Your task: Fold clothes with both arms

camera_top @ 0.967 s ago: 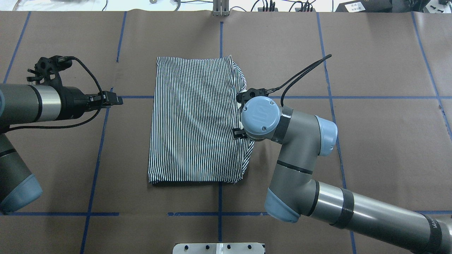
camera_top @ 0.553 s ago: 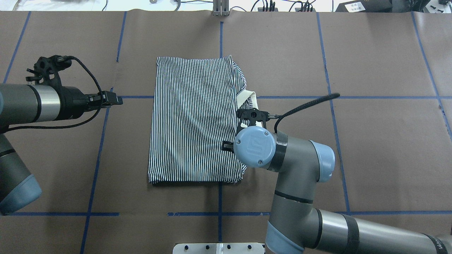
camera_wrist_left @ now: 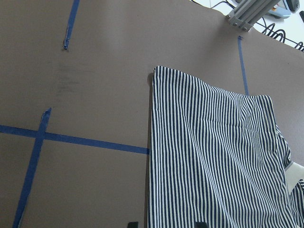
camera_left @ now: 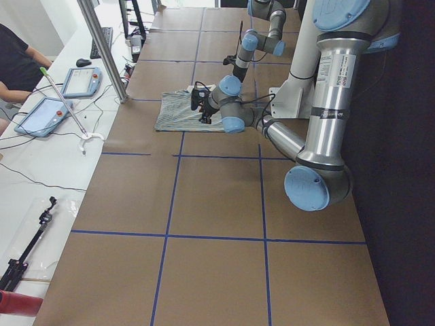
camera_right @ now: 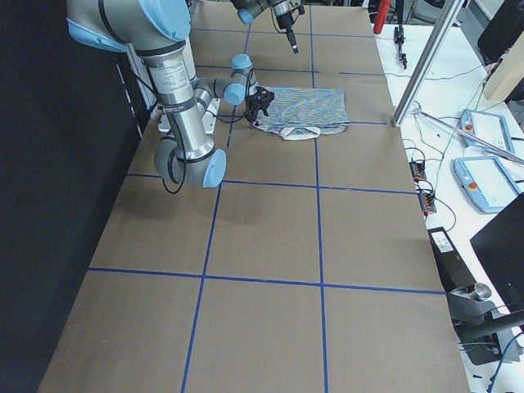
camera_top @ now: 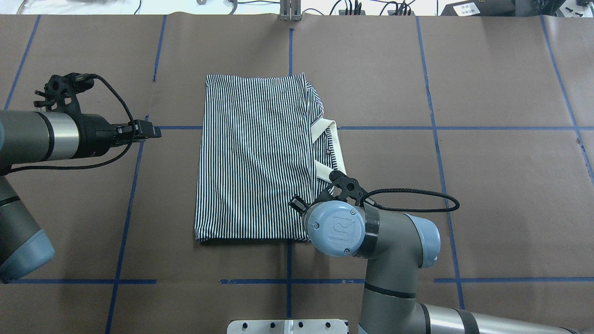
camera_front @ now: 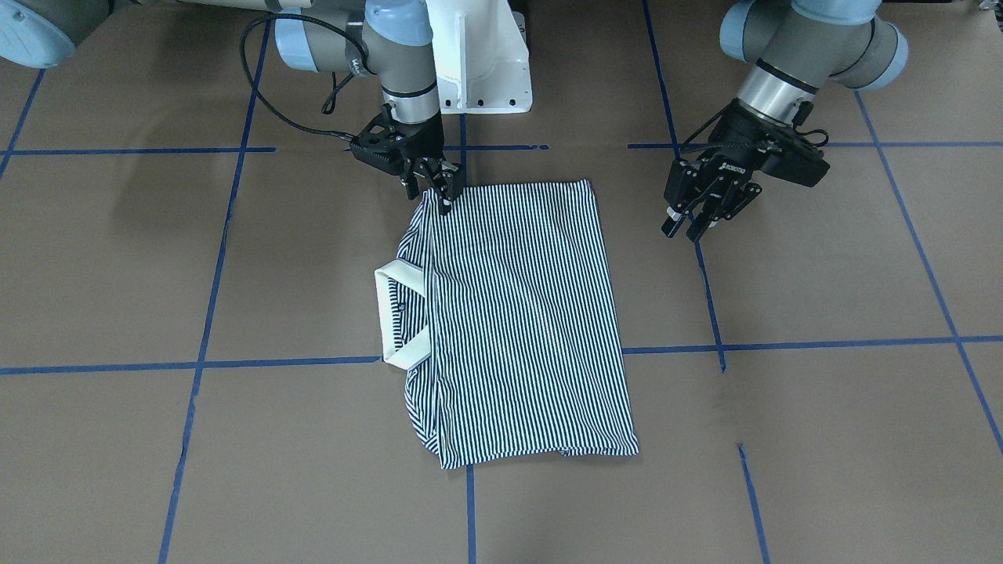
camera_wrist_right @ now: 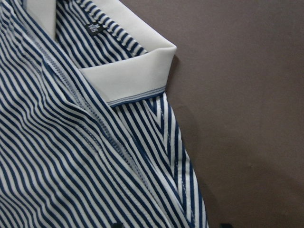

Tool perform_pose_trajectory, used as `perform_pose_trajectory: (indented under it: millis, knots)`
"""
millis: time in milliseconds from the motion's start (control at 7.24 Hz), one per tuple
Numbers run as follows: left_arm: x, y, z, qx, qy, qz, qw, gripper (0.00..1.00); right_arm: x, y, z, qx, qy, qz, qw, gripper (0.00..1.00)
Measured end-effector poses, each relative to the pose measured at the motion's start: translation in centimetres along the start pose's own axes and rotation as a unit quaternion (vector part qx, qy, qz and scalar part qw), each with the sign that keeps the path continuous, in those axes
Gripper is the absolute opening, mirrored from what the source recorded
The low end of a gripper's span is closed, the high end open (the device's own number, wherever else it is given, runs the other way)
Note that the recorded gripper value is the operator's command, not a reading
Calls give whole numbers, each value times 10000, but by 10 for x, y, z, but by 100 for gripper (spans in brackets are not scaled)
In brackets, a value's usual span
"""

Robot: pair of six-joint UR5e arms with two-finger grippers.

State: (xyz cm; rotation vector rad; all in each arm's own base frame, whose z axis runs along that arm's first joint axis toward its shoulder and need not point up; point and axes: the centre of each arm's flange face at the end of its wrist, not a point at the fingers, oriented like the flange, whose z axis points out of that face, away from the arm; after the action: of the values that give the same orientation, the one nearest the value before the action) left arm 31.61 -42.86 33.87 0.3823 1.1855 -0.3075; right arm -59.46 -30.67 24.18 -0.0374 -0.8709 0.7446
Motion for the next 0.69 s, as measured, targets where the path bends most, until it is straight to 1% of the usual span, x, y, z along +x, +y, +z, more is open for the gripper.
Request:
perform_pose_trajectory:
  millis: [138,276,415,553,691]
  knots:
    - [0,0,0,1,-6,-5,10000,51,5,1,3,-13,17,77,10000,59]
    - [0,0,0,-2,-14,-11,10000,51,8,3,5,-28,25,107,9999,54]
    - [1,0,0,-4,-16,-13,10000,51,9,6,7,-38,38,114,9999,54]
    - [1,0,0,-4,-18,-14,10000,51,10,7,9,-43,50,110,9999,50]
    - [1,0,0,-7,-18,-14,10000,51,11,9,10,-46,59,103,9999,31]
